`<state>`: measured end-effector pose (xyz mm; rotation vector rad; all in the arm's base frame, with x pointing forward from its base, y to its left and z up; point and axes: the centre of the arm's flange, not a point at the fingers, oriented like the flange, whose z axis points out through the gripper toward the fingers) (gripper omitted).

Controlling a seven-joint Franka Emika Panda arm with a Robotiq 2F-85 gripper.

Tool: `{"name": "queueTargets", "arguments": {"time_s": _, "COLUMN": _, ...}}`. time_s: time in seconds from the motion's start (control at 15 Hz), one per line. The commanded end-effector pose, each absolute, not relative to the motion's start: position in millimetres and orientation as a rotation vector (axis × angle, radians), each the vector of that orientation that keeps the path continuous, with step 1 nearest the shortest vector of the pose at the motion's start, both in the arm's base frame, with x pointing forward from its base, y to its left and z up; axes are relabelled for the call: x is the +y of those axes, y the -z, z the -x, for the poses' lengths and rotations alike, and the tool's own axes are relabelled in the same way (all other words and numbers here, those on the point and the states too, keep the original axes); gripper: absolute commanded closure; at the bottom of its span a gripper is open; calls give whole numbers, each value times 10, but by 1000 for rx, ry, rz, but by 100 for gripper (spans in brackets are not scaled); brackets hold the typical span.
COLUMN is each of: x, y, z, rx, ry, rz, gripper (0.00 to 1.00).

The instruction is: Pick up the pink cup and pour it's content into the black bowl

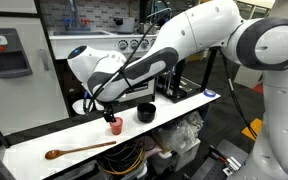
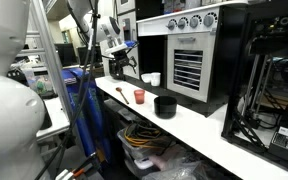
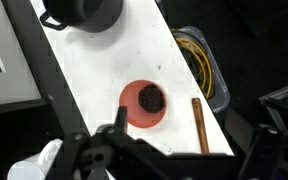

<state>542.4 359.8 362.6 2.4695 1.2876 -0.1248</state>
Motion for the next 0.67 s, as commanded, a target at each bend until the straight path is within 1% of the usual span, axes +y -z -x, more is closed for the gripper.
{"name": "queueTargets", "arguments": {"time_s": 0.0, "x": 3706, "y": -3631, "z": -5641, "rx": 1321, "ry": 163, "rz": -2381, "gripper": 0}}
{"name": "queueTargets", "arguments": {"time_s": 0.33, "x": 3922, "y": -3556, "z": -5813, "rx": 1395, "ry": 216, "rz": -2237, "gripper": 0}}
{"name": "queueTargets", "arguments": {"time_s": 0.6, "x": 4114, "y": -3327, "z": -5862, "rx": 1432, "ry": 278, "rz": -2170, "gripper": 0}}
